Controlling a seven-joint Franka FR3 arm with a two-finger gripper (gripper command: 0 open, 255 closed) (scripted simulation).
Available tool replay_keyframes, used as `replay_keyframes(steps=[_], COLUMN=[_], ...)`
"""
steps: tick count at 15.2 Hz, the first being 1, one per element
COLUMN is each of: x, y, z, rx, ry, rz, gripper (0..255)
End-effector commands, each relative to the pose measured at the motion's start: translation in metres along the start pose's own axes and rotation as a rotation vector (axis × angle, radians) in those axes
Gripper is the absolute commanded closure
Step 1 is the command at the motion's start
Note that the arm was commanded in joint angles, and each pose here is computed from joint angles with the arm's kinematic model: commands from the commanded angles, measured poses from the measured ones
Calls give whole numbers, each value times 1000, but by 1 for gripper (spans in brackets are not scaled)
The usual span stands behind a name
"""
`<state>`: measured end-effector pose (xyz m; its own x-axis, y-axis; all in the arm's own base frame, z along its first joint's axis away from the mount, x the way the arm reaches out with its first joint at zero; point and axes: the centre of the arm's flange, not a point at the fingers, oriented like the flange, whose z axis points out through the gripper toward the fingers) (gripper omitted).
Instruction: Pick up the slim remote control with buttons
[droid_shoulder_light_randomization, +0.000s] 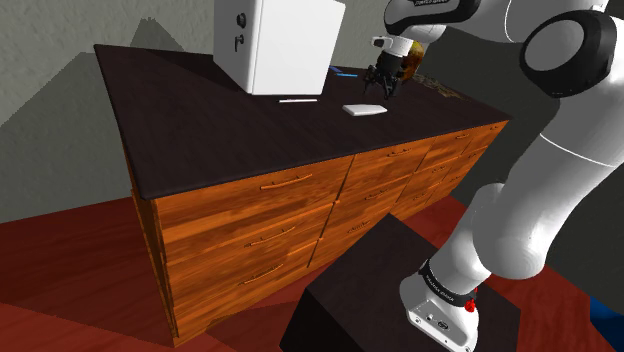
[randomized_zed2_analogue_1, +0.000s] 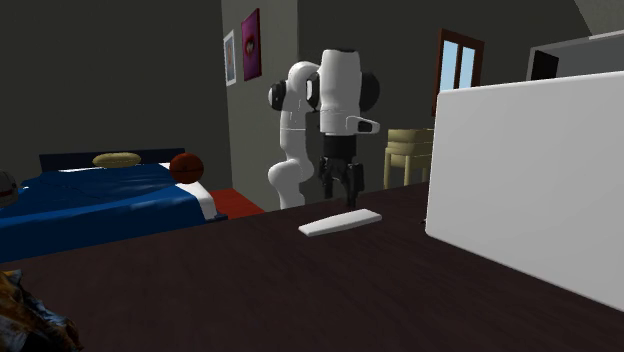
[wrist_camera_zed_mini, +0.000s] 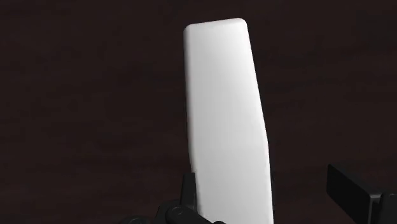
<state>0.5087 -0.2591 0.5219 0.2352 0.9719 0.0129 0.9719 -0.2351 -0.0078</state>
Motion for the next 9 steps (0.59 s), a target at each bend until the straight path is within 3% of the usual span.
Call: replay_keyframes(steps=[1, 9], x=[-5, -5], y=[15, 16], z=[3, 43], rx=[1, 1], ry=[-6, -6], rz=[-66, -66], gripper=[0, 0])
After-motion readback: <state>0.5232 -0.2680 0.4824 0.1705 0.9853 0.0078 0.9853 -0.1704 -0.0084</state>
